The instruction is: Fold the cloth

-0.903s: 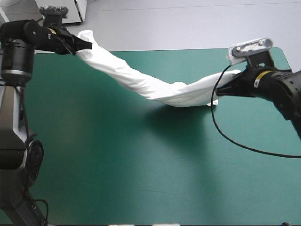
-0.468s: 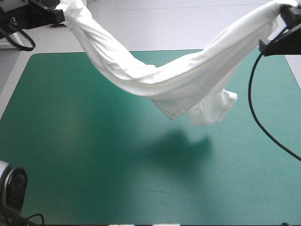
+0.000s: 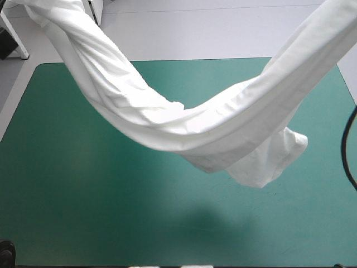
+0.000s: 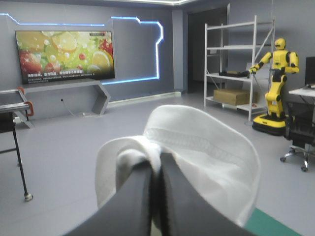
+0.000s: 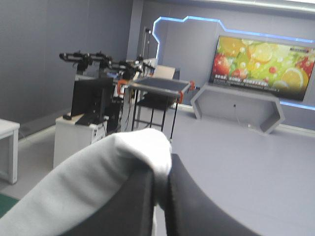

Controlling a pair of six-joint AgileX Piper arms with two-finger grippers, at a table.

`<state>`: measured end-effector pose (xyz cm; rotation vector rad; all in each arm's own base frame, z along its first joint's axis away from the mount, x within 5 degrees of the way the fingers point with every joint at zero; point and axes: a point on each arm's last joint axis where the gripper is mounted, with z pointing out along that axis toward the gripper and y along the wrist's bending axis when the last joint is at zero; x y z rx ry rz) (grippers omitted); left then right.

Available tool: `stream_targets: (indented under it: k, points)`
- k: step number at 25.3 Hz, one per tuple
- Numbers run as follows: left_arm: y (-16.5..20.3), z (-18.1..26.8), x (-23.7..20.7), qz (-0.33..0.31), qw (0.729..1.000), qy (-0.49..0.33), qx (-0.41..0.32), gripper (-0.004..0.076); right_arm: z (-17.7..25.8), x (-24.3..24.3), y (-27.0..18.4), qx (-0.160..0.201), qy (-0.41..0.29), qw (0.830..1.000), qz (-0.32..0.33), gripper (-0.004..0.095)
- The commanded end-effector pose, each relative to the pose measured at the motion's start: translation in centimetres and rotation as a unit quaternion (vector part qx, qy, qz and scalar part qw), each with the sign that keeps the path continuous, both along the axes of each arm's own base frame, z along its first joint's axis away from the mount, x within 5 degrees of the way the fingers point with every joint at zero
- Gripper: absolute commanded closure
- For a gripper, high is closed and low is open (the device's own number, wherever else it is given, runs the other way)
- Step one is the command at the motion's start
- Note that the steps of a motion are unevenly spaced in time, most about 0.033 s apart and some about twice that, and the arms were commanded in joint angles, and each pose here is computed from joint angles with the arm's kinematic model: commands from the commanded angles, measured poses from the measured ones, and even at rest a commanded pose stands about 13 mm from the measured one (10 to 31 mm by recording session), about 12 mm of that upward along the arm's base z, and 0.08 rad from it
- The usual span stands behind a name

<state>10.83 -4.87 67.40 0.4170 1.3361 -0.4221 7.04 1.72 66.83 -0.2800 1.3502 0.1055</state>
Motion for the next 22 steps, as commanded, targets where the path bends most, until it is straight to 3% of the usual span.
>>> stream_targets:
  k: [1, 7, 9, 10, 15, 19, 22]
  points:
    - [0.0, -0.8, 2.2, 0.009, 0.999, 0.034, 0.005, 0.0746, -0.8, 2.1, 0.8, -0.010, 0.042, 0.999, -0.004, 0.0924]
    - [-0.3, -5.0, 9.7, 0.009, 0.984, 0.174, 0.034, 0.0746, -4.4, 8.5, 3.2, -0.030, 0.173, 0.984, -0.014, 0.0925]
    - [-0.4, -8.4, 13.8, 0.013, 0.967, 0.250, 0.051, 0.0746, -7.6, 12.3, 4.6, -0.039, 0.250, 0.967, -0.025, 0.0925]
    - [-0.2, -11.6, 16.7, 0.030, 0.947, 0.312, 0.069, 0.0746, -10.5, 15.1, 5.4, -0.062, 0.306, 0.949, -0.043, 0.0925]
    - [0.2, -20.5, 23.0, 0.059, 0.887, 0.447, 0.103, 0.0746, -18.5, 21.5, 7.3, -0.105, 0.395, 0.910, -0.071, 0.0925]
    - [0.2, -26.6, 26.9, 0.068, 0.860, 0.497, 0.096, 0.0746, -23.7, 26.1, 7.4, -0.066, 0.428, 0.897, -0.085, 0.0925]
    - [0.3, -30.5, 31.1, 0.095, 0.866, 0.485, 0.081, 0.0746, -28.4, 31.7, 6.0, -0.032, 0.455, 0.884, -0.103, 0.0925]
